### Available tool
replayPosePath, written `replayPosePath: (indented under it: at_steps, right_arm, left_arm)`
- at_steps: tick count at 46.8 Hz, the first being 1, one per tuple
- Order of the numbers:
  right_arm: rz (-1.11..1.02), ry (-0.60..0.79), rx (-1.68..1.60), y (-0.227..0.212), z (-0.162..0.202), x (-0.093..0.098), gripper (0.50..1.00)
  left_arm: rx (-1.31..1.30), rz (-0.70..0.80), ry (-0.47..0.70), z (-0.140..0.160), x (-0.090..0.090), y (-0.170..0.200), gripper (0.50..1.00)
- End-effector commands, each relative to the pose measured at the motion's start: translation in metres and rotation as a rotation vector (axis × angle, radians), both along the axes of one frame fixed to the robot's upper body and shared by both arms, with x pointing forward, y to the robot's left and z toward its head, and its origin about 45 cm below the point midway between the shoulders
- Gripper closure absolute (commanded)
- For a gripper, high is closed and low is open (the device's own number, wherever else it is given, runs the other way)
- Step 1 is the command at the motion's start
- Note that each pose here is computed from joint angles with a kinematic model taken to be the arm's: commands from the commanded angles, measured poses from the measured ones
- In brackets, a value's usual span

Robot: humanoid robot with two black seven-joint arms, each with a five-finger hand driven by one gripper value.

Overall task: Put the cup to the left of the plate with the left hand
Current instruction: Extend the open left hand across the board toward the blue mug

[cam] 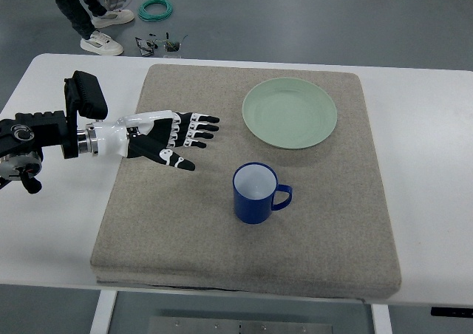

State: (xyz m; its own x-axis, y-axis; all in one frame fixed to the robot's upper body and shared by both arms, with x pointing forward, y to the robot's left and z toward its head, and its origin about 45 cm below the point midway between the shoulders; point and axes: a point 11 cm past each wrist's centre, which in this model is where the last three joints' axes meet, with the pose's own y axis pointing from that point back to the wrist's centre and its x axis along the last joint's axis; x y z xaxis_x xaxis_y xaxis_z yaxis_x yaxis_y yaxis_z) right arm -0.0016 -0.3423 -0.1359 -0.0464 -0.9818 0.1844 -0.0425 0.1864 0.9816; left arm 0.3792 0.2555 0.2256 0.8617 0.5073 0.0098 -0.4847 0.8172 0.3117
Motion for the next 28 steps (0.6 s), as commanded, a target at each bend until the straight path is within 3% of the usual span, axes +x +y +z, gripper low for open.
replayPosePath:
  at_steps: [1,13,28]
  right_arm:
    - [0.000,0.000,0.000,0.000,0.000,0.000,0.566]
    - [0.000,-0.001,0.000,0.000,0.000,0.000,0.566]
    - [0.000,0.000,0.000,0.000,0.000,0.000,0.566]
  left_arm:
    - [-0.015,-0.005,-0.008,0.001,0.000,-0.003,0.506]
    - [-0.110,0.024,0.001,-0.010,-0.008,-0.005,0.516]
    - [-0.202,0.003,-0.070,-0.003,-0.009,-0.012,0.523]
